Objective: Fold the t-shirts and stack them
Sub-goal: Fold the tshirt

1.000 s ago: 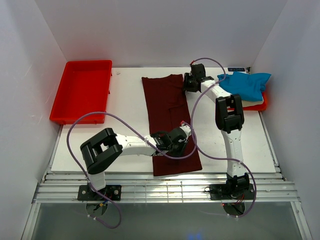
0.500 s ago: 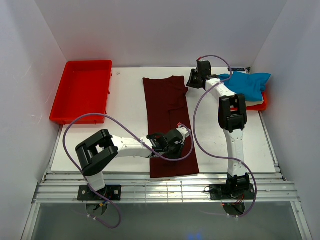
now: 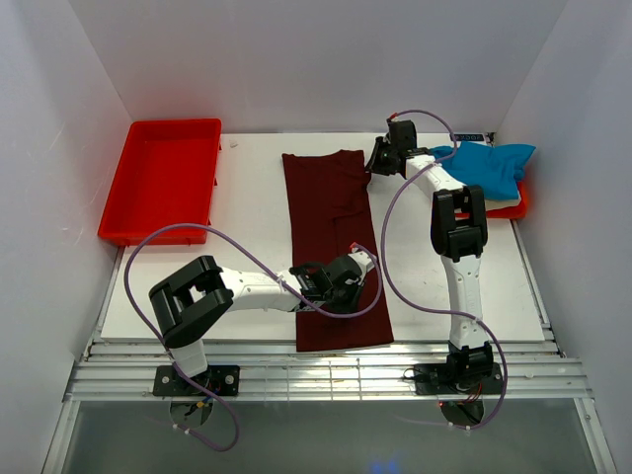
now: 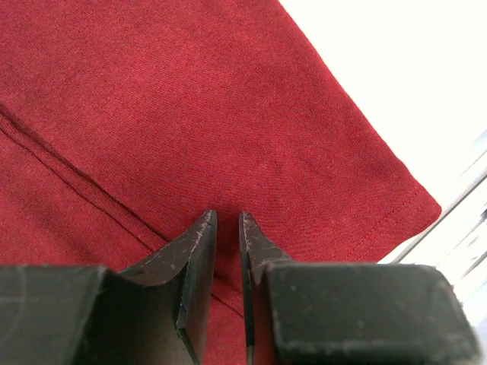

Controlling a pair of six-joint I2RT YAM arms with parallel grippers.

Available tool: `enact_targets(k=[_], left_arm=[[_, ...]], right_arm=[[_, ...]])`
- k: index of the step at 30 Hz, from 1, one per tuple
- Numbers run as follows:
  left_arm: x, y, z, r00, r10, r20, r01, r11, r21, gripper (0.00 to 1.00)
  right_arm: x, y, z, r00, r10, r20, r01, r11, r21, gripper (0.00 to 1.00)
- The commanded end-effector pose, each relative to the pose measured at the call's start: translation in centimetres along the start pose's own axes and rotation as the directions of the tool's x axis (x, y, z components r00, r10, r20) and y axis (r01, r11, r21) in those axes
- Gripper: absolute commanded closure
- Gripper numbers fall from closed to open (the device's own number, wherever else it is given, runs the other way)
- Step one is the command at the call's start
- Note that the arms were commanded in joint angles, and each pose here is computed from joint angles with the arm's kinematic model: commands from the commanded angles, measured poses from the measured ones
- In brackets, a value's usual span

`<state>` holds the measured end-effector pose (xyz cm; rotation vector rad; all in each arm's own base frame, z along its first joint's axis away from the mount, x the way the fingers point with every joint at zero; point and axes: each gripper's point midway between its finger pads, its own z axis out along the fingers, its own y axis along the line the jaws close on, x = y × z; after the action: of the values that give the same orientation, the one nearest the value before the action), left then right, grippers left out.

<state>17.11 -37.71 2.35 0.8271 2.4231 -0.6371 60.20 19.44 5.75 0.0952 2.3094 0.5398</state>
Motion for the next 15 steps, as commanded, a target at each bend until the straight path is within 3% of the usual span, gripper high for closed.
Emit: enact_targets(k=[1,15], left_arm=[[2.8,1.3,-0.5,0.995,0.007,-0.095,-0.012,0.999,-0.045,0.71],[2.5,1.3,-0.4,0.996,0.008,-0.089,-0.012,0.999,-0.049,0.72]], right_arm=[[-1.7,0.9,-1.1,0.999,-0.017,0.030,0.018,1.000,-0.023,0.76],[-0.7,-0.7,-1.3,0.998,-0.064,0.000,0.064,0.997,0.040,0.76]])
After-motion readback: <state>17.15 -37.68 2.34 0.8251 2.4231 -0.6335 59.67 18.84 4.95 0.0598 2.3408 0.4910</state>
